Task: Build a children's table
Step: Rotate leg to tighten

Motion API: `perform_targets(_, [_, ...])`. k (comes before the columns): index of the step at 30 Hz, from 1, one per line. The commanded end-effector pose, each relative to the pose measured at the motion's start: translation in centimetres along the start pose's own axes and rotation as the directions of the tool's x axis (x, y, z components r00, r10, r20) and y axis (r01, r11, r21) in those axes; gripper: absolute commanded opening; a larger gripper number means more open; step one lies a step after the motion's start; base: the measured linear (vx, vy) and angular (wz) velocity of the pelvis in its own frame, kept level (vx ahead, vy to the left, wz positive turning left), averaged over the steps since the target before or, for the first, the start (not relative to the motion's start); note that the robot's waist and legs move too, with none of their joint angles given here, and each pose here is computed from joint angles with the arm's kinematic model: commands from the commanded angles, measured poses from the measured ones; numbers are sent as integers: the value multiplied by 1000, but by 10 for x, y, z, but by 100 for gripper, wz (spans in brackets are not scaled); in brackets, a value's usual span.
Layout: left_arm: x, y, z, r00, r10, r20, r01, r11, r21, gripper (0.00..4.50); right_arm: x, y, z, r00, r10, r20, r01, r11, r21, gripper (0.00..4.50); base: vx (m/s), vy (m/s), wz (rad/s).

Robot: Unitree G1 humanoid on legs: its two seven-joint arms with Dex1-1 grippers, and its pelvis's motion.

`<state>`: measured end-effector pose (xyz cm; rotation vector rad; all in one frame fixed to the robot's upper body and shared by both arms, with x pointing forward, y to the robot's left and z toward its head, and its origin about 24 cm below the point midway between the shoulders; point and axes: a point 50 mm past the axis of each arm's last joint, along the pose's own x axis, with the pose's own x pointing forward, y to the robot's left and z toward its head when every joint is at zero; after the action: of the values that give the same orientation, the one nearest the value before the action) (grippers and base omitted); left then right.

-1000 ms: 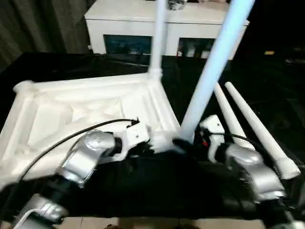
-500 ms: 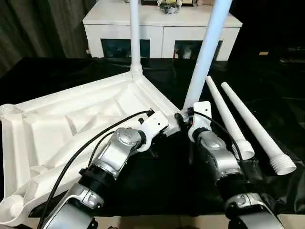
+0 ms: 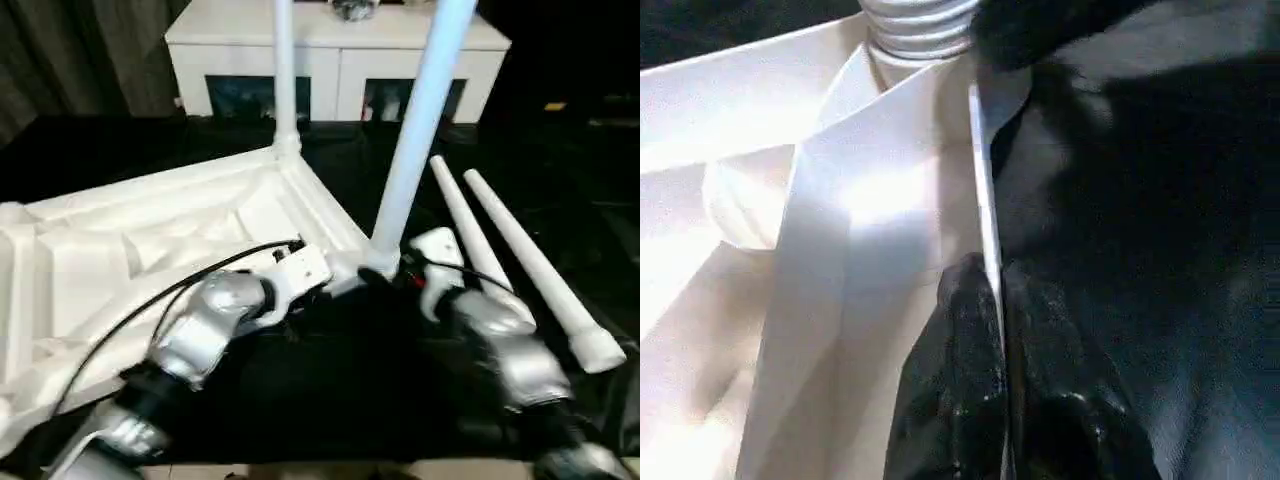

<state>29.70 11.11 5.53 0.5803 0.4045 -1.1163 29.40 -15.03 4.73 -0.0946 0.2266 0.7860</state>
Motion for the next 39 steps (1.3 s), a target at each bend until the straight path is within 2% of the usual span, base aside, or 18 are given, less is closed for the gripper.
perform_targets(1, [0, -15, 0, 991, -137, 5, 137, 989, 53, 0, -4, 7, 9, 992, 122, 31, -121, 992, -24, 424, 57, -10, 0])
perform_targets(3, [-7, -21, 0, 973, -229, 12, 227, 972, 66, 0, -14, 6, 9, 977, 212, -4, -212, 976, -48, 424, 29, -5, 0])
perform_targets(8, [-9, -19, 3, 973, -230, 22, 228, 971, 66, 0, -15, 1, 8, 971, 235, -35, -237, 970, -59, 424, 0, 0, 0])
perform_targets(11, [-9, -16, 3, 977, -212, 20, 210, 975, 73, 0, -15, 0, 4, 961, 265, -73, -270, 961, -66, 389, 0, 0, 0])
perform_targets(13, [-10, -15, 2, 978, -210, 19, 208, 975, 73, 0, -15, 1, 3, 957, 277, -83, -283, 957, -67, 384, 0, 0, 0])
perform_targets(15, [-11, -14, 2, 978, -208, 16, 206, 976, 74, 0, -16, 3, 1, 944, 309, -112, -318, 945, -78, 355, 0, 0, 0])
perform_targets(24, [-12, -14, 0, 978, -208, 12, 207, 976, 72, 0, -16, 2, -1, 942, 316, -108, -324, 944, -65, 279, 0, 0, 0])
perform_targets(31, [-12, -14, 0, 977, -213, 12, 212, 975, 69, 0, -18, 4, -5, 940, 321, -117, -329, 943, -54, 272, 0, 0, 0])
perform_targets(36, [-13, -16, -2, 976, -216, 5, 215, 975, 57, 0, -16, 2, -14, 957, 257, -131, -261, 965, -9, 270, 0, 0, 0])
perform_targets(37, [-10, -15, -3, 981, -196, 10, 195, 980, 35, 0, -11, -1, -21, 977, 173, -126, -168, 984, 51, 270, 0, 0, 0])
perform_targets(39, [-8, -14, -3, 984, -176, 13, 176, 984, 15, 0, -8, -3, -26, 985, 115, -127, -104, 990, 94, 270, 0, 0, 0])
